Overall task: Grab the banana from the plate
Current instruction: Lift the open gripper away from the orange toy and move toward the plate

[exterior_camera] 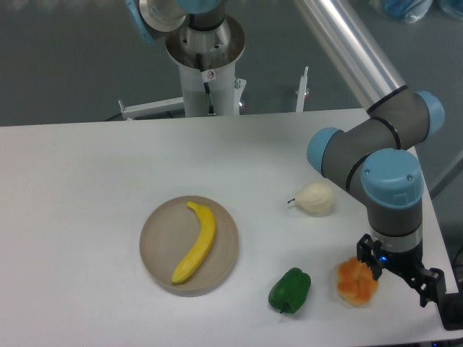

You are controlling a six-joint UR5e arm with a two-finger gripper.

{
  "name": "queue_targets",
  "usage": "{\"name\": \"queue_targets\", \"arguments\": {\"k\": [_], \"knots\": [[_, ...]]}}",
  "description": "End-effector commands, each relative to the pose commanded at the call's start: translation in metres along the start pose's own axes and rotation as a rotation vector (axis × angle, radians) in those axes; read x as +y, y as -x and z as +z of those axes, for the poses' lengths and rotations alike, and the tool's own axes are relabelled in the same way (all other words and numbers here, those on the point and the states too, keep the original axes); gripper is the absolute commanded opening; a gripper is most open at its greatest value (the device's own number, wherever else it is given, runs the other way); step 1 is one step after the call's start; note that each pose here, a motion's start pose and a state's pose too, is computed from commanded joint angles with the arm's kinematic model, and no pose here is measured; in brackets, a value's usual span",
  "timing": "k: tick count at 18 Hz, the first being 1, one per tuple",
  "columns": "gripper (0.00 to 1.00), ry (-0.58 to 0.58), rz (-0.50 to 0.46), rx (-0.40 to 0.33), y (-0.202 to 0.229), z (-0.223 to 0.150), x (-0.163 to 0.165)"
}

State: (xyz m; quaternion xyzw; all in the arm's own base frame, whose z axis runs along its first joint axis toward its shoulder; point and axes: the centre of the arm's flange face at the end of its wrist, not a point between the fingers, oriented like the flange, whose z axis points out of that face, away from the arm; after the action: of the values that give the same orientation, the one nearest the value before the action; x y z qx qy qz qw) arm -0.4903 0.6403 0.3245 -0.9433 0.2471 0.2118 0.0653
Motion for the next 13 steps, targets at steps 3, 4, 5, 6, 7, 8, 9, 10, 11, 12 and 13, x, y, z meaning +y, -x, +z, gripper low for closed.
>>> {"name": "queue_targets", "arguments": {"k": [3,4,5,6,7,8,9,10,11,12,13], "knots": [[1.0,0.001,-0.01,0.006,-0.002,0.001,0.0],[1.0,0.002,-0.012,0.004,-0.003,-0.001,0.0],[1.0,0.003,-0.011,0.002,-0.004,-0.004,-0.002],[1.0,0.005,-0.009,0.005,-0.005,-0.003,-0.003],[1.0,0.004,-0.009,0.005,-0.007,-0.007,-0.003],[1.0,0.004,-0.011,0.006,-0.008,-0.014,-0.004],[1.0,0.006,-0.018,0.015,-0.013,-0.017,-0.002],[1.0,0.006,-0.029,0.021,-0.018,-0.022,-0.001],[1.0,0.008,-0.049,0.029,-0.023,-0.023,-0.001],[1.0,0.005,-0.096,0.044,-0.032,-0.029,0.002],[1.0,0.002,-0.137,0.054,-0.04,-0.035,0.002]]}}
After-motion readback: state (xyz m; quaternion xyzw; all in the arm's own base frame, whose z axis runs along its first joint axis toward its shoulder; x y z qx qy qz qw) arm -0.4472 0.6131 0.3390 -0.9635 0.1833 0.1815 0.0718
